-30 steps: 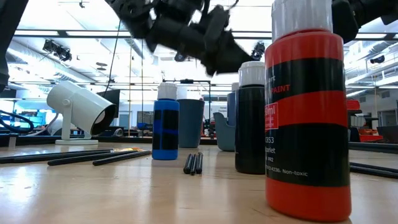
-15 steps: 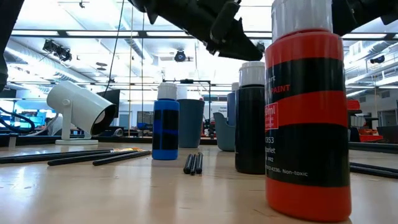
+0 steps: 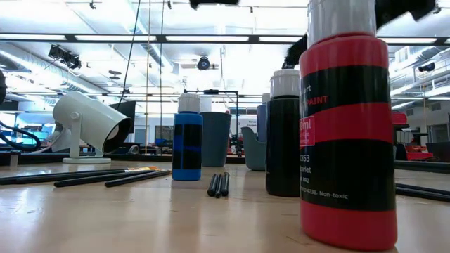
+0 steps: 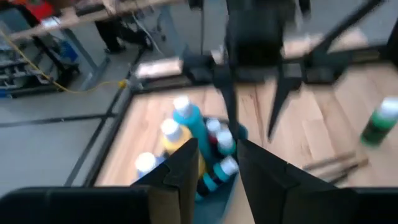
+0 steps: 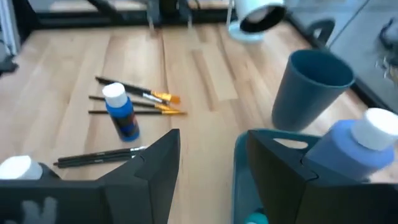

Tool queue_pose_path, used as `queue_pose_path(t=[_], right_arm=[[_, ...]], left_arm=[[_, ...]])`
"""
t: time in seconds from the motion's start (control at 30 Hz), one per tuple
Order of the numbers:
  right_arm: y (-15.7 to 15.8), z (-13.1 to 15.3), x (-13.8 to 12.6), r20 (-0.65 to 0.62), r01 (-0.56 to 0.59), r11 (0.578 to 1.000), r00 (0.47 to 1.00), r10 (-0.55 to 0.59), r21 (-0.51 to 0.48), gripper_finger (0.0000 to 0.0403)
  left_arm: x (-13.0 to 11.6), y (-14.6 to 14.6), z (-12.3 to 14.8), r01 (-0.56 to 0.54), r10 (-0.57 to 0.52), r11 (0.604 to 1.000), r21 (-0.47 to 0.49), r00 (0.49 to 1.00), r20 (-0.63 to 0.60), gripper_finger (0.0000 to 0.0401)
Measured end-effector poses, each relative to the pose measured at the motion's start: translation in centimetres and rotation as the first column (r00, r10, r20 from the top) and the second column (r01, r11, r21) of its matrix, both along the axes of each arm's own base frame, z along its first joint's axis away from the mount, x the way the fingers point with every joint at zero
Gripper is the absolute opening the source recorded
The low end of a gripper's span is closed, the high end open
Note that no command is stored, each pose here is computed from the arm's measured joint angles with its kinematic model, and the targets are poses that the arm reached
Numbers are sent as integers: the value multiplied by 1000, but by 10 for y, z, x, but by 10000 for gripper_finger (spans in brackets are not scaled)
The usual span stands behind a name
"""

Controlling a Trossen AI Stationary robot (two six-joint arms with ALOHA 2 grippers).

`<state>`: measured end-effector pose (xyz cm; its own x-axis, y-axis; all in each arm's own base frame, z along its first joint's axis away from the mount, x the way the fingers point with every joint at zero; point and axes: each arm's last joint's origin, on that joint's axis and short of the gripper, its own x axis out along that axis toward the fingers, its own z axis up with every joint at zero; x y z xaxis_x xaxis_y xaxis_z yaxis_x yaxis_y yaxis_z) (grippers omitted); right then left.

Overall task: Pick & Place Paint Supplies
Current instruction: Put the small blue paint bottle into the blue bin

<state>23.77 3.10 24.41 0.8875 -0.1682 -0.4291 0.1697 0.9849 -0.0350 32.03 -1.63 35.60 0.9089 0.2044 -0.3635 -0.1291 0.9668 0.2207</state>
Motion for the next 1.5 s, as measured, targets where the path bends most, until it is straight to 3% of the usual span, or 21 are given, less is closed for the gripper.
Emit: queue_pose_path(t=[0.2, 0.3, 0.5, 0.67, 0.87, 1.27, 1.5], right_arm=[[6, 24, 43, -240, 22, 999, 971, -14, 28, 190], [5, 22, 63, -391, 63, 996, 920, -35, 59, 190], [1, -6, 83, -640, 102, 993, 767, -40, 60, 190], [-8, -15, 93, -672, 164, 984, 736, -80, 63, 190], [-24, -17, 89, -711, 323, 936, 691, -133, 139, 190], [-31, -21, 88, -734, 347, 929, 664, -144, 132, 190], [-34, -34, 90, -770, 338, 940, 609, -187, 39, 190]], left_arm=[[-37, 2, 23, 11, -12, 1000, 19, 998, 63, 115], [-45, 4, 16, -18, 17, 999, 34, 999, 41, 114], [-46, 4, -7, -42, 43, 999, 29, 999, -21, 114], [-47, 4, -20, -45, 47, 999, 28, 997, -63, 112], [-46, 5, -19, -47, 48, 999, 24, 998, -44, 112], [-46, 4, -18, -44, 45, 999, 30, 998, -37, 112], [-46, 4, -18, -44, 45, 999, 30, 998, -37, 112]])
